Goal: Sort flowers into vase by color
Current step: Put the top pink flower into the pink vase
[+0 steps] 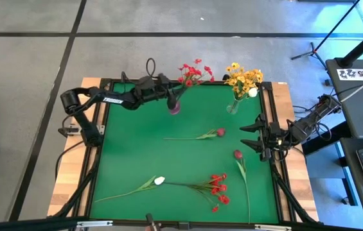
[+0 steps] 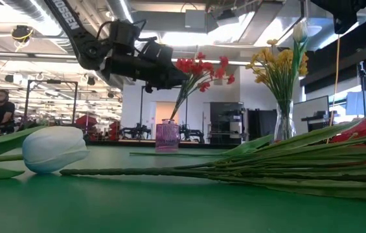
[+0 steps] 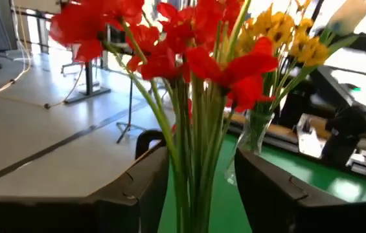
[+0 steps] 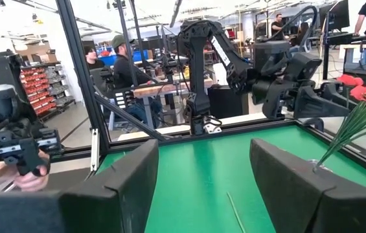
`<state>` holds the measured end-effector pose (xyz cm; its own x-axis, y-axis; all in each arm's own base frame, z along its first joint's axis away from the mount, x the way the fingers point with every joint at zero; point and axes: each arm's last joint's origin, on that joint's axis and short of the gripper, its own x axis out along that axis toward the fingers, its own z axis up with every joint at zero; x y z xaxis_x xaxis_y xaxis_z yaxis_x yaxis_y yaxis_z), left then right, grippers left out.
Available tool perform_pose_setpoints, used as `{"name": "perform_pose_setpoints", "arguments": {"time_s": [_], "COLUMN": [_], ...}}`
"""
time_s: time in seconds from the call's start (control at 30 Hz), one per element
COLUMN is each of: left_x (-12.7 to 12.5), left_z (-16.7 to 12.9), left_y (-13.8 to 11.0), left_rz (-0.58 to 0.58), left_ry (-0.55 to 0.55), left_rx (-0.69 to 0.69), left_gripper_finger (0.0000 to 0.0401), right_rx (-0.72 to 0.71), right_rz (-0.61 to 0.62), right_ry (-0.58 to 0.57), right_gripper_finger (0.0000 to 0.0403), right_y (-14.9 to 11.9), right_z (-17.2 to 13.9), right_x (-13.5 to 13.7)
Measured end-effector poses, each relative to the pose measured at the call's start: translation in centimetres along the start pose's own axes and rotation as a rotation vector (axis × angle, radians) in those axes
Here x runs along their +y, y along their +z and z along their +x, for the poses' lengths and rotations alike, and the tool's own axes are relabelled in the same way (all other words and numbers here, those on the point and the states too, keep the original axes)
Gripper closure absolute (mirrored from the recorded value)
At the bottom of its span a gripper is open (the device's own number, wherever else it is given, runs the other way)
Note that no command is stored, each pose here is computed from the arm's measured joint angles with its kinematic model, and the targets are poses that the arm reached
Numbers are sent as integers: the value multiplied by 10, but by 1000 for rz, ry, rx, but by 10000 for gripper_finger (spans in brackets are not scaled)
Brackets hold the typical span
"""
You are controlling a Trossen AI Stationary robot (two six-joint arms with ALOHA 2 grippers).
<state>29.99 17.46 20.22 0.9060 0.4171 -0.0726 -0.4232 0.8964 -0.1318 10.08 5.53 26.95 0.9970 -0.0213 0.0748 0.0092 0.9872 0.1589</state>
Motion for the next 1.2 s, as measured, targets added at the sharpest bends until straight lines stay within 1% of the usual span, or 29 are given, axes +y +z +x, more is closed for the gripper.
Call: {"name": "perform_pose_setpoints", "arguments": {"time_s": [0.1, 0.3, 0.43, 0.5, 0.67, 0.77, 0.87, 1.0, 1.1, 1.2], "left_x": [-1, -5, -12, -19, -44, -62, -82, -105, -118, -127], "left_z": [-7, -27, -44, -53, -69, -74, -78, -83, -85, -88], "left_y": [7, 23, 33, 37, 42, 36, 31, 28, 29, 34], "left_rz": [26, 23, 55, 70, 91, 114, 152, 185, 189, 177], "left_ry": [40, 79, 123, 128, 58, 21, -3, -53, -105, -137], "left_rx": [39, 149, 224, 257, 319, 373, 397, 397, 360, 314], "left_gripper_finger": [227, 226, 226, 226, 226, 226, 226, 226, 226, 226], "right_rx": [0, 0, 0, 1, 6, 9, 11, 13, 16, 20], "right_rz": [0, 0, 0, 0, -4, -7, -8, -9, 0, 21], "right_ry": [0, 0, 0, 0, 0, -1, -1, -1, -1, -2], "right_gripper_finger": [162, 162, 162, 162, 162, 162, 162, 162, 162, 162], "right_y": [0, 0, 0, 0, -1, -1, -1, -1, -2, -2], "right_z": [0, 0, 0, 0, 0, 0, 0, 0, 0, 0], "right_x": [0, 0, 0, 0, 0, 0, 0, 0, 0, 0]}}
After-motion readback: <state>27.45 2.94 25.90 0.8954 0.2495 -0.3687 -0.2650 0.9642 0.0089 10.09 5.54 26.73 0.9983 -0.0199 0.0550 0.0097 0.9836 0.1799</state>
